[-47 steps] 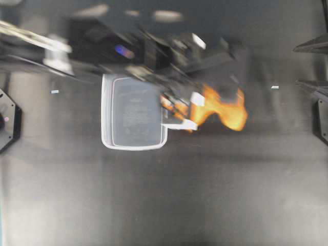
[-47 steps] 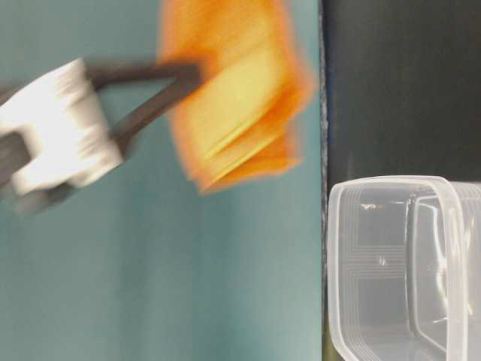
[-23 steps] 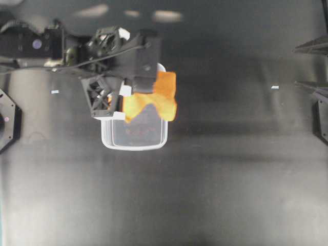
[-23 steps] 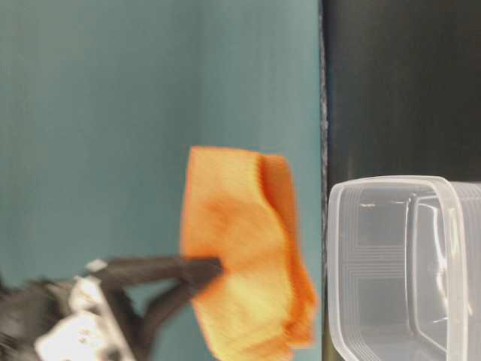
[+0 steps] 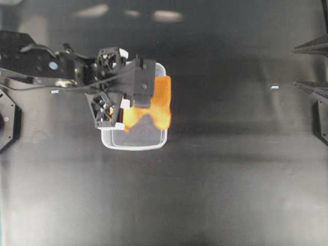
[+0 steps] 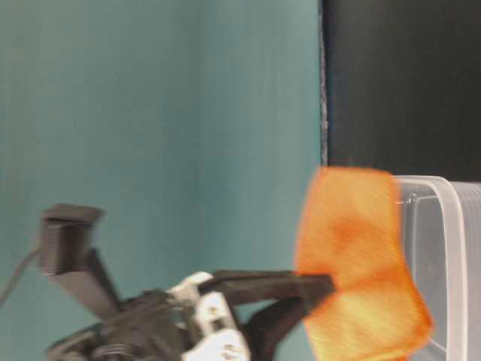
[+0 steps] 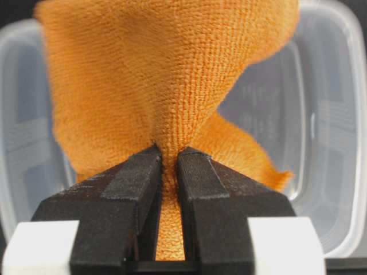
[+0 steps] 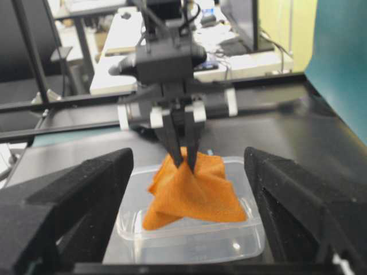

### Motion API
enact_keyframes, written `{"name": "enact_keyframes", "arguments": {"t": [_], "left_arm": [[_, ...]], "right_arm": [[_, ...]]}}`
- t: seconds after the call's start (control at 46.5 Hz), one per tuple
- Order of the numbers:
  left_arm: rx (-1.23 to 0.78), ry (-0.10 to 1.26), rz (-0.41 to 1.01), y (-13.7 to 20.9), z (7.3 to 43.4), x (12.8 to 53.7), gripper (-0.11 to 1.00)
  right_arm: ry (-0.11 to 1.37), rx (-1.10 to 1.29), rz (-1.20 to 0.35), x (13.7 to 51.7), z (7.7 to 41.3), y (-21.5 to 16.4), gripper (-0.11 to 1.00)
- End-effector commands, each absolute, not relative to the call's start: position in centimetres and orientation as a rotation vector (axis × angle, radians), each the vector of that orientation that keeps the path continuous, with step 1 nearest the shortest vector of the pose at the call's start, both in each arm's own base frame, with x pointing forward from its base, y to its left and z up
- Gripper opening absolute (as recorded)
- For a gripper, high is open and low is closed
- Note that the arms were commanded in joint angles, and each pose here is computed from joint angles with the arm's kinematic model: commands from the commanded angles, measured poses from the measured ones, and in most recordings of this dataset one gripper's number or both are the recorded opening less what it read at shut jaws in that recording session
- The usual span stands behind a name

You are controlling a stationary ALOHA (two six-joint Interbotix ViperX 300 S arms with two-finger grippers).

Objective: Place the orange towel into the container with the left arm.
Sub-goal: 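Lower the towel into the container and open the left gripper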

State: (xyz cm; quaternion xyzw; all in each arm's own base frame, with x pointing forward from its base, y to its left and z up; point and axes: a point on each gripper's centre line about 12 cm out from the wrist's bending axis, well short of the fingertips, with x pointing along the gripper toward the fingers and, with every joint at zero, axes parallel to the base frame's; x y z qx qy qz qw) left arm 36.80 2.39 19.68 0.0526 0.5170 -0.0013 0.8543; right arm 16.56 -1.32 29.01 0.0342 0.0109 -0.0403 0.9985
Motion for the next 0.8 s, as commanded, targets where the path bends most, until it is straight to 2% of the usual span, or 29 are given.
{"name": "enact_keyframes", "arguments": {"t": [0.0,0.516,0.559,0.709,0.774], "left_arm": [[0.115,1.083,-0.004,2.35,19.5,36.75,0.06],[0.117,1.07,-0.008,2.1,19.58,36.45,0.09],[0.121,1.072,-0.011,2.05,19.57,36.44,0.17],[0.127,1.067,-0.016,1.94,19.72,36.6,0.64],[0.13,1.062,-0.017,1.95,19.86,36.75,0.8]], "right_arm": [[0.012,0.073,-0.084,16.71,29.3,-1.39,0.76],[0.016,0.071,-0.082,16.74,29.21,-1.37,0.76],[0.014,0.071,-0.084,16.71,29.24,-1.39,0.76],[0.014,0.073,-0.082,16.74,29.23,-1.37,0.76],[0.015,0.073,-0.082,16.74,29.21,-1.37,0.76]]}}
